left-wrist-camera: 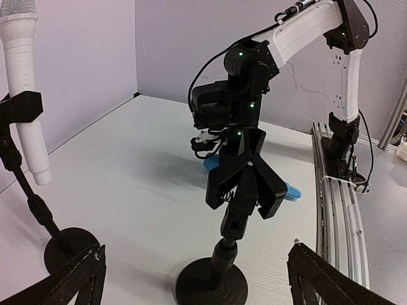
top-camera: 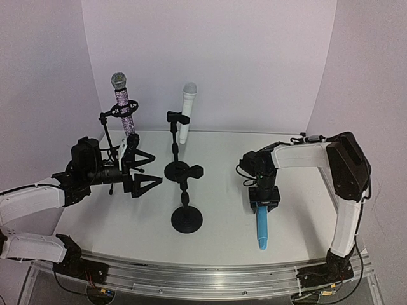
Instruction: Attach the microphones to the stand
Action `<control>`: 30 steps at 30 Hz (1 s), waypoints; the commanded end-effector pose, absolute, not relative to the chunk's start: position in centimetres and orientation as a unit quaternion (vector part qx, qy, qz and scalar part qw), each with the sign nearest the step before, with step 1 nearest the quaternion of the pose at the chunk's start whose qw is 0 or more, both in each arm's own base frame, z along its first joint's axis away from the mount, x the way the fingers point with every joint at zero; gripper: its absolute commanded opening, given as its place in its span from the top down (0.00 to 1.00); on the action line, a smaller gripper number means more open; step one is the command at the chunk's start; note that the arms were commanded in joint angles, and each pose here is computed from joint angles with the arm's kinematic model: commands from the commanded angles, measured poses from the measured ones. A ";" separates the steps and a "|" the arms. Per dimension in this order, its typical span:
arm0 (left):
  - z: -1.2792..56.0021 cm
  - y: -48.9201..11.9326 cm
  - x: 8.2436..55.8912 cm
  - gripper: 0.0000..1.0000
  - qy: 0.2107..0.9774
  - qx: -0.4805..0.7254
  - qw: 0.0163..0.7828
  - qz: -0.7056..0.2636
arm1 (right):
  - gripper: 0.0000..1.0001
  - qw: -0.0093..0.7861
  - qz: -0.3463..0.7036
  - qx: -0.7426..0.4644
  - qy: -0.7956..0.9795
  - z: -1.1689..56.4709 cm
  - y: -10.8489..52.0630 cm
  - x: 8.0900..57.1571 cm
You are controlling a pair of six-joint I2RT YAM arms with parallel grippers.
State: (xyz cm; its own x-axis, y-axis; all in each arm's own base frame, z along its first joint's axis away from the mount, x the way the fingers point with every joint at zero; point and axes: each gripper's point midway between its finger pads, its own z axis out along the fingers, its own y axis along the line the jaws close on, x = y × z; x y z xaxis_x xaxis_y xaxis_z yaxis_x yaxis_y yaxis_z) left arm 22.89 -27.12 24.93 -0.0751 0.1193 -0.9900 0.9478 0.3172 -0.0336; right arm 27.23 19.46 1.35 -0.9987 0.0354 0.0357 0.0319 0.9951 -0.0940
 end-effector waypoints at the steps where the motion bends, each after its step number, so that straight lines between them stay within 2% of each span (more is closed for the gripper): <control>1: 27.5 -27.6 22.6 0.01 0.590 0.447 0.543 -0.398 | 0.65 0.032 0.038 -0.019 -0.999 1.0 19.7 27.6; 5: 28.0 -27.9 22.9 0.00 0.598 0.450 0.531 -0.397 | 1.00 0.026 0.026 -0.005 -0.999 1.4 20.1 27.9; 9: 27.6 -29.1 21.7 0.01 0.582 0.501 0.507 -0.392 | 1.00 -0.034 -0.001 0.020 -0.999 4.8 21.0 29.8; 16: 26.9 -31.1 21.7 0.00 0.540 0.566 0.488 -0.387 | 1.00 -0.184 -0.067 0.064 -0.978 14.3 23.1 34.0; 24: 27.9 -33.2 23.7 0.00 0.498 0.594 0.518 -0.363 | 1.00 -0.329 -0.148 0.098 -0.928 23.6 25.0 35.3; 28: 26.9 -33.6 22.8 0.01 0.480 0.617 0.508 -0.362 | 1.00 -0.388 -0.192 0.108 -0.895 26.5 26.0 35.3; 30: 26.5 -33.7 22.5 0.04 0.480 0.620 0.501 -0.367 | 1.00 -0.412 -0.209 0.109 -0.880 27.6 26.2 35.3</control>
